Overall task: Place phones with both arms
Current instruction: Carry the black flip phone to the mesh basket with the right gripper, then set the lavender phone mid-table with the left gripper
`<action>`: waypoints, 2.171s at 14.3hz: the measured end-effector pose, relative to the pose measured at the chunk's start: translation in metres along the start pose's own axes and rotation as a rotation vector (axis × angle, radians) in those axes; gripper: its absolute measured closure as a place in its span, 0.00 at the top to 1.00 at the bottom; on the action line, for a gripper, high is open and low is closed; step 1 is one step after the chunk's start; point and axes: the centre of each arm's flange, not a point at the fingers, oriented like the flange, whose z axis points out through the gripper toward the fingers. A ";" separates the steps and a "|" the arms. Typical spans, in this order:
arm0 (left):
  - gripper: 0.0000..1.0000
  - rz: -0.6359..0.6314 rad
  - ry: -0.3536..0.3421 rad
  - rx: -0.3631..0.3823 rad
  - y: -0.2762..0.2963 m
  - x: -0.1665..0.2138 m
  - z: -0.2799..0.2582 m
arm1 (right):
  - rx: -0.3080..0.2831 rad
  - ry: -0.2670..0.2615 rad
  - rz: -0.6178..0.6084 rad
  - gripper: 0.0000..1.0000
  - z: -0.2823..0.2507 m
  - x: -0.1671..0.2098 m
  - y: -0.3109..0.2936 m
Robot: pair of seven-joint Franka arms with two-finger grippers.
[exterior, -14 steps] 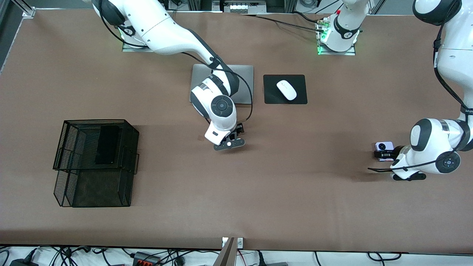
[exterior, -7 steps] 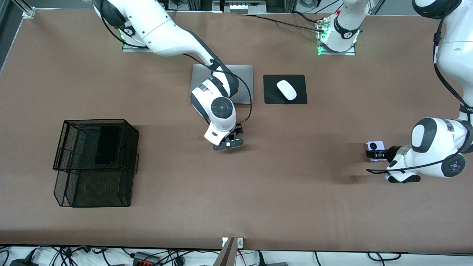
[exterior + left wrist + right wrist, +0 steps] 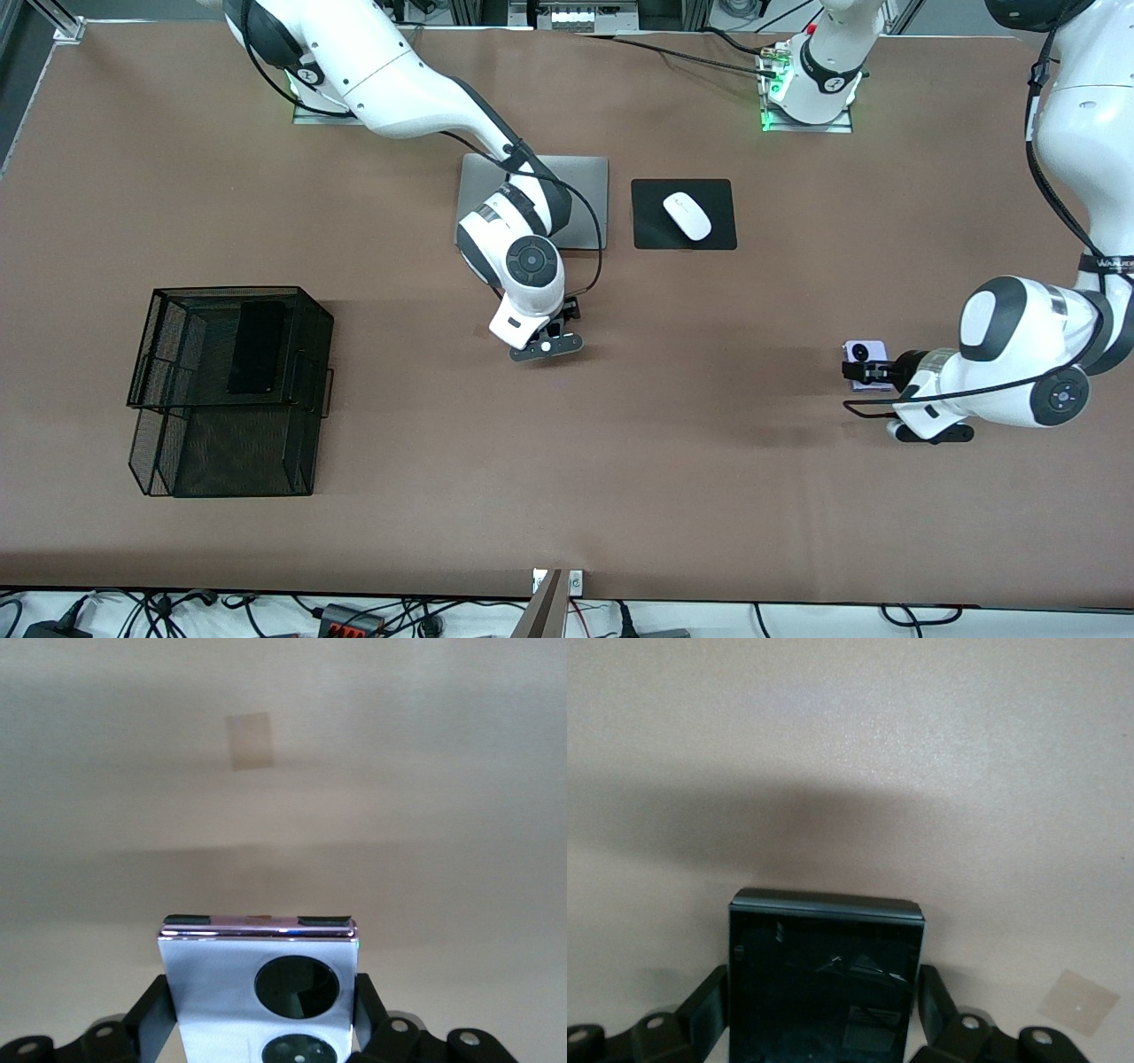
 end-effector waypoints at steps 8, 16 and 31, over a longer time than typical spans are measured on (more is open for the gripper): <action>0.84 0.105 0.012 -0.024 0.086 -0.011 -0.011 | 0.003 0.034 0.039 0.81 -0.026 0.020 0.024; 0.84 0.108 0.068 -0.116 0.276 -0.037 0.032 | -0.028 -0.034 0.223 0.81 -0.209 0.058 0.266; 0.89 0.078 0.129 -0.235 0.465 -0.107 0.170 | -0.069 -0.171 0.299 0.81 -0.162 0.025 0.557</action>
